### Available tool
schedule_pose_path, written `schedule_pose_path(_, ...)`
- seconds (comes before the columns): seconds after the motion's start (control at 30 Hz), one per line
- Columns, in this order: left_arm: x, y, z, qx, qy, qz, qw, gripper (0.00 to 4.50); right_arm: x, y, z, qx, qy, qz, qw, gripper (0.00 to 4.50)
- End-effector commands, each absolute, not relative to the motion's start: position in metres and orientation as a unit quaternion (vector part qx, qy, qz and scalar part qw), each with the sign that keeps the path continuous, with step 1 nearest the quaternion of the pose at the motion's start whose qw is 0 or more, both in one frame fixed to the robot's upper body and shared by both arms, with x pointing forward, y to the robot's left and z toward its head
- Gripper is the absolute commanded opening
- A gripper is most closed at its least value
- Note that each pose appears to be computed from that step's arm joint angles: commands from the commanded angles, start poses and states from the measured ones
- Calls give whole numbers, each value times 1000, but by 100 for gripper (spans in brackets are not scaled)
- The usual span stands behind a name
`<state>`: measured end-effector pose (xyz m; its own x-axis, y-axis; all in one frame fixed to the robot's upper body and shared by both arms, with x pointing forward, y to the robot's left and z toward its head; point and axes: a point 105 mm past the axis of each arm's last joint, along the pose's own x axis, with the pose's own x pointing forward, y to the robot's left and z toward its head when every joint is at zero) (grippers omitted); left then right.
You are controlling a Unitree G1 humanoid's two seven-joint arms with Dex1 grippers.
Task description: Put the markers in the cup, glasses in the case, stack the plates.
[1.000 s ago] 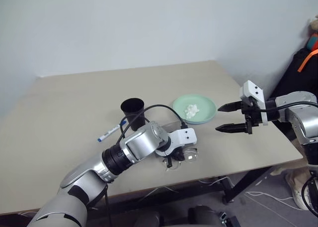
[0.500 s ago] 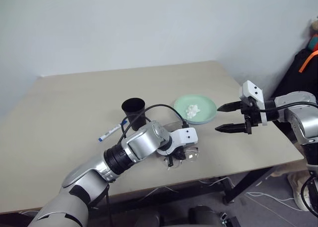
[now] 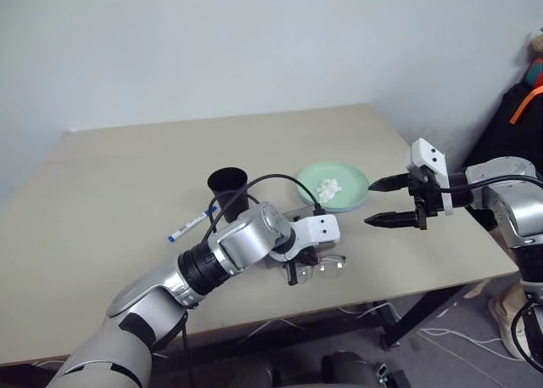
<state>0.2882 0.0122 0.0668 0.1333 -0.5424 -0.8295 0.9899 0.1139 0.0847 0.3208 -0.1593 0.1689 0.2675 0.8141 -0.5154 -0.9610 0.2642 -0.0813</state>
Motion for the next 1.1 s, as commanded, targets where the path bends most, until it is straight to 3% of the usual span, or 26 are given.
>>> schedule_pose_path(0.03,290,9,74,358,308,-572,670,3,319,-155,180,-205,165,581,770,450)
schedule_pose_path(0.3,292,4,81,359,289,-578,673,3,320,-155,181,-207,164,580,770,450)
schedule_pose_path(0.67,309,3,144,313,229,-586,711,3,322,-157,183,-210,165,578,771,450)
schedule_pose_path(0.77,342,20,171,306,212,-541,755,3,324,-157,184,-211,162,576,773,450)
schedule_pose_path(0.87,366,32,174,306,215,-504,779,3,326,-156,184,-212,159,575,774,450)
schedule_pose_path(1.1,376,34,173,305,216,-496,783,3,327,-156,185,-213,157,576,774,450)
